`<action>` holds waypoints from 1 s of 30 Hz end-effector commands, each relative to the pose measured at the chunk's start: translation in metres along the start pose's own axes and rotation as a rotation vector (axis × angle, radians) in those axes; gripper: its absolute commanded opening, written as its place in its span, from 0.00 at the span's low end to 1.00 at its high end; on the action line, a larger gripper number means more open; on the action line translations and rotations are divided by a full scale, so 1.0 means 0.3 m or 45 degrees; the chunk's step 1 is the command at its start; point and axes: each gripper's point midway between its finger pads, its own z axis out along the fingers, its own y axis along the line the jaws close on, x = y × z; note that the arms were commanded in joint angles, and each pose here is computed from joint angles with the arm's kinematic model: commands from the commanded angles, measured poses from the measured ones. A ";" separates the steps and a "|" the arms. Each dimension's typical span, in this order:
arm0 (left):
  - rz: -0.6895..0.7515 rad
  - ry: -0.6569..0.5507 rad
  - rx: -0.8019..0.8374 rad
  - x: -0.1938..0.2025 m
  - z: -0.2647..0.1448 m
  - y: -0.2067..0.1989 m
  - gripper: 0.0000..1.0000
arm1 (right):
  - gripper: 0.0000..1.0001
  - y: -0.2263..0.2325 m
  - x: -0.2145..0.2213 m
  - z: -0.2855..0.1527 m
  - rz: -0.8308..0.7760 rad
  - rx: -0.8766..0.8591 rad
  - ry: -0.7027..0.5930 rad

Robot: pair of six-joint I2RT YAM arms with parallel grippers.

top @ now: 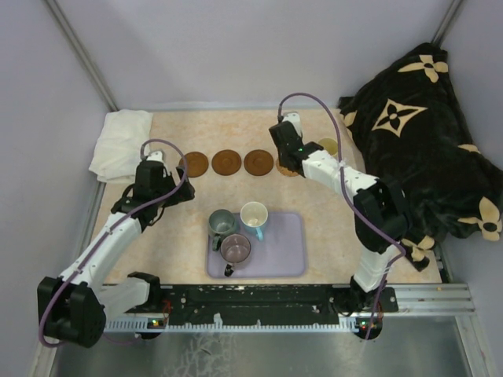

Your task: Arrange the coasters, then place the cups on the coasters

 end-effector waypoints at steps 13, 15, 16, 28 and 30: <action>0.021 -0.023 0.003 -0.036 0.000 -0.009 0.99 | 0.00 -0.007 -0.122 0.037 0.108 -0.033 0.012; 0.020 -0.023 0.002 -0.037 0.001 -0.009 0.99 | 0.00 -0.005 -0.112 0.041 0.111 -0.043 0.027; 0.020 -0.023 0.003 -0.037 0.001 -0.009 0.99 | 0.00 -0.005 -0.103 0.045 0.115 -0.049 0.041; 0.023 -0.024 0.002 -0.035 -0.005 -0.007 0.99 | 0.00 -0.014 -0.046 0.083 0.166 -0.038 0.075; 0.021 -0.024 0.002 -0.035 -0.005 -0.007 0.99 | 0.00 -0.014 -0.039 0.085 0.170 -0.035 0.080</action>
